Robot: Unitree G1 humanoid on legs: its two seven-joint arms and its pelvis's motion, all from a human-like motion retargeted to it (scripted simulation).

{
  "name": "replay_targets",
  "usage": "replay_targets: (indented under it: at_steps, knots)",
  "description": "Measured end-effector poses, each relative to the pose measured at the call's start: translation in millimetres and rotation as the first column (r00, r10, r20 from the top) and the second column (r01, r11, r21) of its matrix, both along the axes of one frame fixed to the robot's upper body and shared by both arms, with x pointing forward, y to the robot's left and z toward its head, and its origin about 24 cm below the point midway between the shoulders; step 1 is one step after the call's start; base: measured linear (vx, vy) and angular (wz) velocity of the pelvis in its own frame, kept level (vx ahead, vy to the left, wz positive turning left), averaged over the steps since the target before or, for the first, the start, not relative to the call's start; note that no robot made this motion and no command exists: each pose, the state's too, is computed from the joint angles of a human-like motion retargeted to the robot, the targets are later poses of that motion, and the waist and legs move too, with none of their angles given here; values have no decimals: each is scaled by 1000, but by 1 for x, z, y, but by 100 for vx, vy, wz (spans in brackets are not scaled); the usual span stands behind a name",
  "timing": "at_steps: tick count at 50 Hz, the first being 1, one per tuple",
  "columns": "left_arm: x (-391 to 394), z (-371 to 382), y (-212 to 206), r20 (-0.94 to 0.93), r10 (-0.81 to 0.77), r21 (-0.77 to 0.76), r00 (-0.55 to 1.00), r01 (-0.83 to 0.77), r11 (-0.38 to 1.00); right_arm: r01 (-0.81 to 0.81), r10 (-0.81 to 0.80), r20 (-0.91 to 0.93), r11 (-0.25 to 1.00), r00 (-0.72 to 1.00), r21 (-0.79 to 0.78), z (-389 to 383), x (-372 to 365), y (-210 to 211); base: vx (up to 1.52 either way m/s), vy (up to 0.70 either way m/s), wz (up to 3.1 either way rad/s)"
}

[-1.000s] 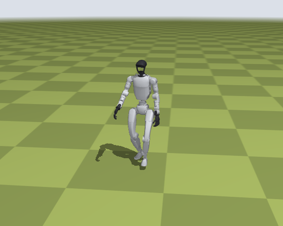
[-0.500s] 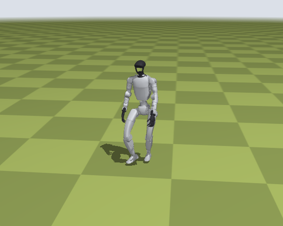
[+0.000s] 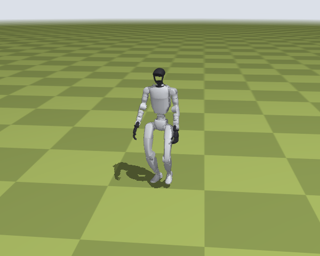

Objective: Walk

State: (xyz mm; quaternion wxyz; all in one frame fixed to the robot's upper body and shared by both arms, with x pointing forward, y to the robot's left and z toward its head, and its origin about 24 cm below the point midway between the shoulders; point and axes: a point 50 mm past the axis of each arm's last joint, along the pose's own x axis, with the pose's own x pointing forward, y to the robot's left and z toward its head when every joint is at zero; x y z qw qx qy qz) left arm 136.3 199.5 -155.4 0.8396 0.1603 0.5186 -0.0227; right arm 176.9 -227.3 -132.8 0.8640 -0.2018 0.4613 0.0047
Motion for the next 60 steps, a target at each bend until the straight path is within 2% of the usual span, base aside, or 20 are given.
replay_targets:
  at_steps: [7,10,15,23,34,41,50,55,60]
  knots:
    - [-40,-12,7,-130,81,19,988,-79,997,-68,69,148,998,987,-12,23,42,7,68,0,-2]
    - [-50,-13,10,-150,105,25,983,-102,994,-80,80,135,997,988,-10,21,39,10,70,3,-10]
    - [-46,-12,12,-134,119,9,984,-119,993,-62,62,14,998,998,26,2,10,13,72,5,10]
    - [12,8,15,57,70,15,996,-71,997,-33,44,-132,996,990,83,-17,-26,23,72,3,31]
    - [42,23,5,200,-40,18,979,37,999,-7,18,-168,998,986,62,-25,-50,24,59,-8,16]
    - [43,19,-2,150,-93,45,984,88,995,-20,17,-74,999,997,-32,-11,-17,10,47,-5,15]
    - [8,0,-12,-29,-161,23,987,162,987,-8,8,42,1000,999,-4,2,6,9,33,2,-15]
    - [15,1,-16,-28,-176,10,984,176,984,-4,4,-23,1000,1000,8,-7,-9,13,20,4,-12]
    - [43,13,-22,77,-192,3,978,193,981,12,-10,-145,1000,989,14,-21,-40,16,14,2,-7]
